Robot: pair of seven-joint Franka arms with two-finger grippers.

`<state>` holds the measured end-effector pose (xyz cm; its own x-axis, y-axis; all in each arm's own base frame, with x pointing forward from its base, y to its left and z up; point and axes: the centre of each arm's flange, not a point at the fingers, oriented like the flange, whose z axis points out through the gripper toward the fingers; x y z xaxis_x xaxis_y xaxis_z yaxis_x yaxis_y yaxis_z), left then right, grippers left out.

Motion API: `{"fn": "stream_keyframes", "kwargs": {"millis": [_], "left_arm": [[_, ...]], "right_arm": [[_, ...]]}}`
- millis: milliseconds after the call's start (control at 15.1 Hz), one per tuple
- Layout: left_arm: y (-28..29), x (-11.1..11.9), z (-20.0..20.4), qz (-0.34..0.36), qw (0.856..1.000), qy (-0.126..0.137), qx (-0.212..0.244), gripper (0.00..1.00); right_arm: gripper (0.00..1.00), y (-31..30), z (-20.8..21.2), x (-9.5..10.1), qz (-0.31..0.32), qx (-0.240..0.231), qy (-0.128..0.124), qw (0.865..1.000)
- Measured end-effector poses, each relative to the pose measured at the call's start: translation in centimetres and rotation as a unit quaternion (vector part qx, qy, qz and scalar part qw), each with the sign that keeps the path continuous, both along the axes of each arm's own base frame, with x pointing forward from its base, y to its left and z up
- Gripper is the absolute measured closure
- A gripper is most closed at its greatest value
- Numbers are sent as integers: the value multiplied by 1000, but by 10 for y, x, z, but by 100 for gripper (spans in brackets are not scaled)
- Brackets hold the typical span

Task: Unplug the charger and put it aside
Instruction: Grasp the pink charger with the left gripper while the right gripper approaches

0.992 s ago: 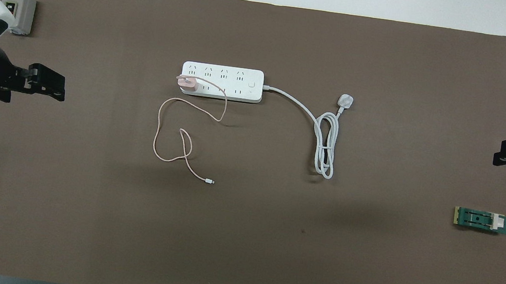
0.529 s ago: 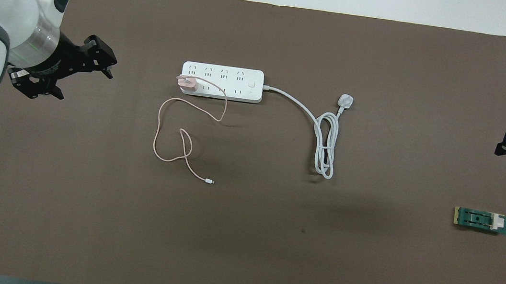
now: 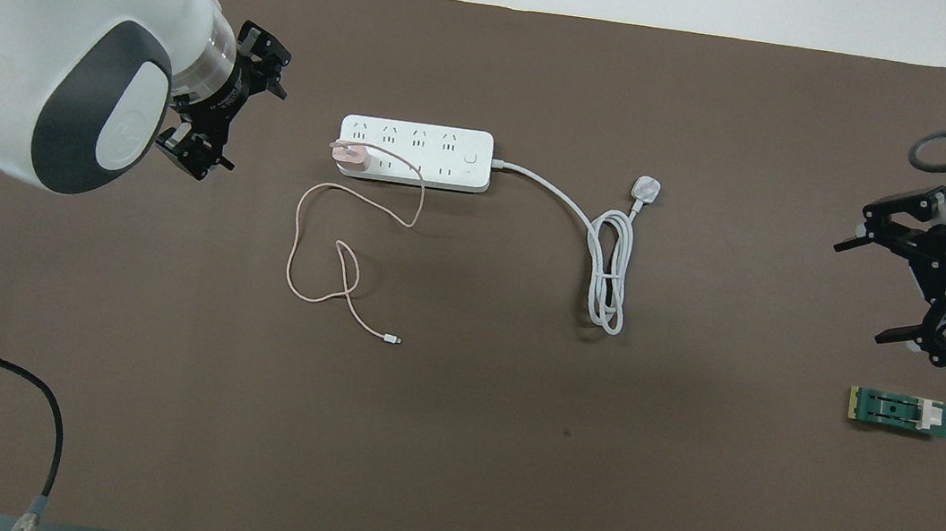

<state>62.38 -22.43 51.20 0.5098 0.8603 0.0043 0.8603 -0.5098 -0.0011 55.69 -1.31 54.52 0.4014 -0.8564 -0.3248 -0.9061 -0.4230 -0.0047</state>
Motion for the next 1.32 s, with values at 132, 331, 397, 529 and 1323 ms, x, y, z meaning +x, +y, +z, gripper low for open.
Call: {"fn": "stream_keyframes", "kwargs": {"millis": [132, 331, 397, 529, 1323], "left_arm": [[-13, 3, -21, 29, 1000, 9, 2, 0], [-29, 11, -53, 88, 996, 10, 1, 0], [-31, 13, -63, 106, 994, 14, 4, 0], [-38, 15, -84, 131, 991, 25, 9, 0], [-57, 33, -138, 187, 982, -3, -4, 0]], "right_arm": [[0, 2, -15, 6, -46, 6, 20, 999], [0, 20, -29, 13, -96, 29, 24, 995], [0, 32, -33, 16, -104, 29, 23, 994], [0, 58, -50, 19, -113, 28, 22, 993], [0, 142, -129, 36, -172, 92, 22, 981]]}}
